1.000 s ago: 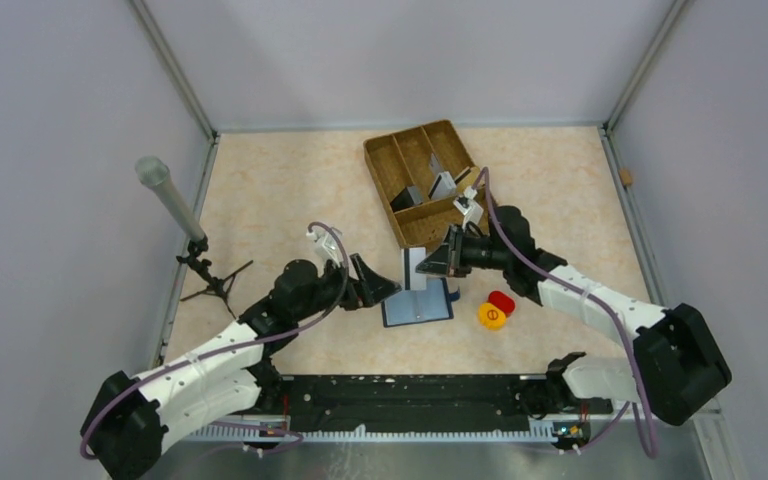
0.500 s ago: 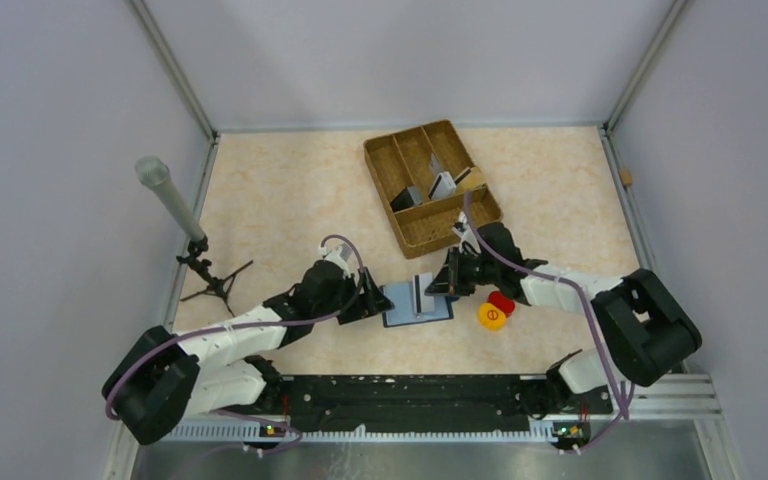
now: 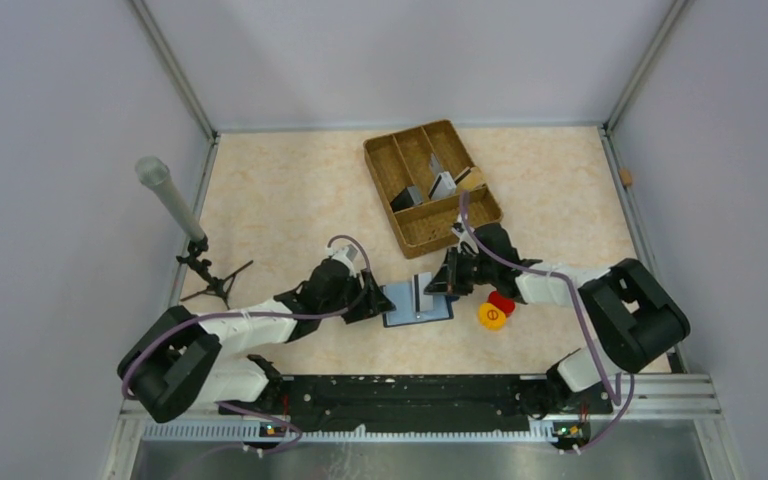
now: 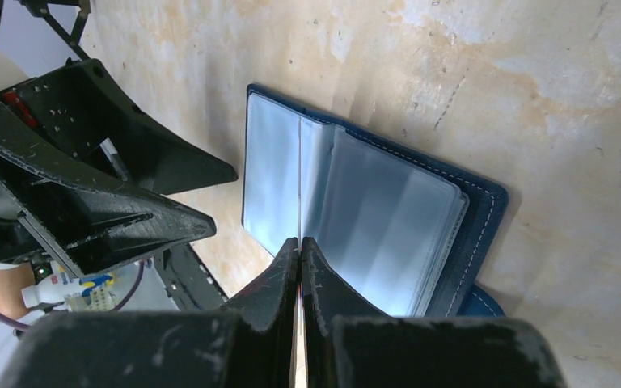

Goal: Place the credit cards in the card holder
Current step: Insert the credit card into the card holder.

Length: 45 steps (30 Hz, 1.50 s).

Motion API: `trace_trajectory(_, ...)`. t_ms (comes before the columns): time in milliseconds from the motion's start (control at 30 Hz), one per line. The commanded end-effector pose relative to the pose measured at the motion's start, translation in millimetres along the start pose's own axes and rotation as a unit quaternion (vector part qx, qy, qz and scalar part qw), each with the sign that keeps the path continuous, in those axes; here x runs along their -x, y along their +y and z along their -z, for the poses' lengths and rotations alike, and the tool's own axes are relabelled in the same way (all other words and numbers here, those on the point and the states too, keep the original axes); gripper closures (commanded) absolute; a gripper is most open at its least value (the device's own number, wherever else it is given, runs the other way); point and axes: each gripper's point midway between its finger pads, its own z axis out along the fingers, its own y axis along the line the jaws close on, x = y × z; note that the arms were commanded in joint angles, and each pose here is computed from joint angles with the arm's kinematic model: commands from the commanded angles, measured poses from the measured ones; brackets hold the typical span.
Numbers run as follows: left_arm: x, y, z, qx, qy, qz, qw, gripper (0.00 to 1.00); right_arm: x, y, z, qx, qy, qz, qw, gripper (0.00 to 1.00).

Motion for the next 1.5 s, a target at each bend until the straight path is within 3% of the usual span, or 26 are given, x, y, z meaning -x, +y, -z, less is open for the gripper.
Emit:
trace_trajectory(0,4,-7,-5,-0.009,-0.002,-0.002,1.0,0.39,5,-2,-3,0.007,-0.013,0.015,1.0,1.0)
trace_trajectory(533,-7,-1,-9,-0.012,0.017,0.014,1.0,0.59,-18,-12,-15,0.01,0.004,-0.044,0.999,1.0)
trace_trajectory(1467,-11,2,-14,-0.008,0.027,0.011,1.0,0.66,-58,-30,-35,-0.053,0.046,-0.094,0.993,1.0)
